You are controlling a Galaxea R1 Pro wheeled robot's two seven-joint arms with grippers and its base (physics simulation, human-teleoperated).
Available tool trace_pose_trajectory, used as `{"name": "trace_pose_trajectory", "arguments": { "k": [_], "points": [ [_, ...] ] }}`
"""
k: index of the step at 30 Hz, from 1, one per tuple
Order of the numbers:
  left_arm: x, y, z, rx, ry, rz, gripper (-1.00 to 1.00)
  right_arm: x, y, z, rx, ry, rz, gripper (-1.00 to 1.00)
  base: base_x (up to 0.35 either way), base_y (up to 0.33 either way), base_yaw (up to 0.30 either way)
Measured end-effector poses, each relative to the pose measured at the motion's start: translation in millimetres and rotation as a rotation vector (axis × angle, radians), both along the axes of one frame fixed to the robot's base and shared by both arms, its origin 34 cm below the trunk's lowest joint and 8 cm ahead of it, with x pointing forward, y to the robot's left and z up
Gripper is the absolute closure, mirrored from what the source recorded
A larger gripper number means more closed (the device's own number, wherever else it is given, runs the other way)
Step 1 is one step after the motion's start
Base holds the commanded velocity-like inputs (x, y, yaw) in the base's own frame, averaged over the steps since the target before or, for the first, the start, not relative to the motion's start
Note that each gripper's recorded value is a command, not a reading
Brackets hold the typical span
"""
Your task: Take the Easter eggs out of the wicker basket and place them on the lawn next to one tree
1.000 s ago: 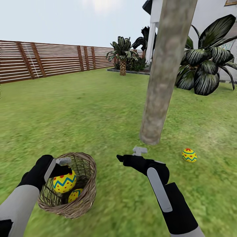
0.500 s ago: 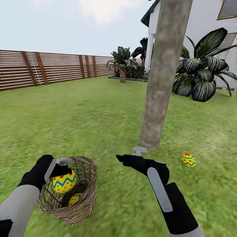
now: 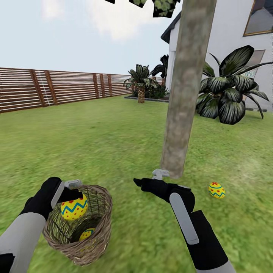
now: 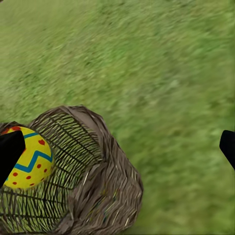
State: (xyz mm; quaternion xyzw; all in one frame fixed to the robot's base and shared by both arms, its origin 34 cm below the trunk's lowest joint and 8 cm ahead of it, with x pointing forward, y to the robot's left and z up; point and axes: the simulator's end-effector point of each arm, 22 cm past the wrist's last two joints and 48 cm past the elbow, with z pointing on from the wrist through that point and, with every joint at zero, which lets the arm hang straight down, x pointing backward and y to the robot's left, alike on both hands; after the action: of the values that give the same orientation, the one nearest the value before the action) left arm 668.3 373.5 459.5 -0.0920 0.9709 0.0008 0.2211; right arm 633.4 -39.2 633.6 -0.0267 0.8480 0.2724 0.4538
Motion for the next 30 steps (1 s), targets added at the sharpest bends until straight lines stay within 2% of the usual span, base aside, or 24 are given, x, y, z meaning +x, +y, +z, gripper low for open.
{"name": "trace_pose_trajectory", "arguments": {
  "k": [10, 30],
  "points": [
    [1.7, 0.9, 25.9, 0.003, -0.043, 0.000, 1.00, -7.6, 3.8, 24.7, 0.023, -0.034, 0.012, -1.00, -0.001, 0.000, 0.000],
    [1.8, 1.8, 77.4, 0.007, -0.127, 0.002, 1.00, -21.8, 3.6, 70.9, 0.025, -0.115, 0.012, -1.00, 0.000, 0.000, 0.000]
  ]
}}
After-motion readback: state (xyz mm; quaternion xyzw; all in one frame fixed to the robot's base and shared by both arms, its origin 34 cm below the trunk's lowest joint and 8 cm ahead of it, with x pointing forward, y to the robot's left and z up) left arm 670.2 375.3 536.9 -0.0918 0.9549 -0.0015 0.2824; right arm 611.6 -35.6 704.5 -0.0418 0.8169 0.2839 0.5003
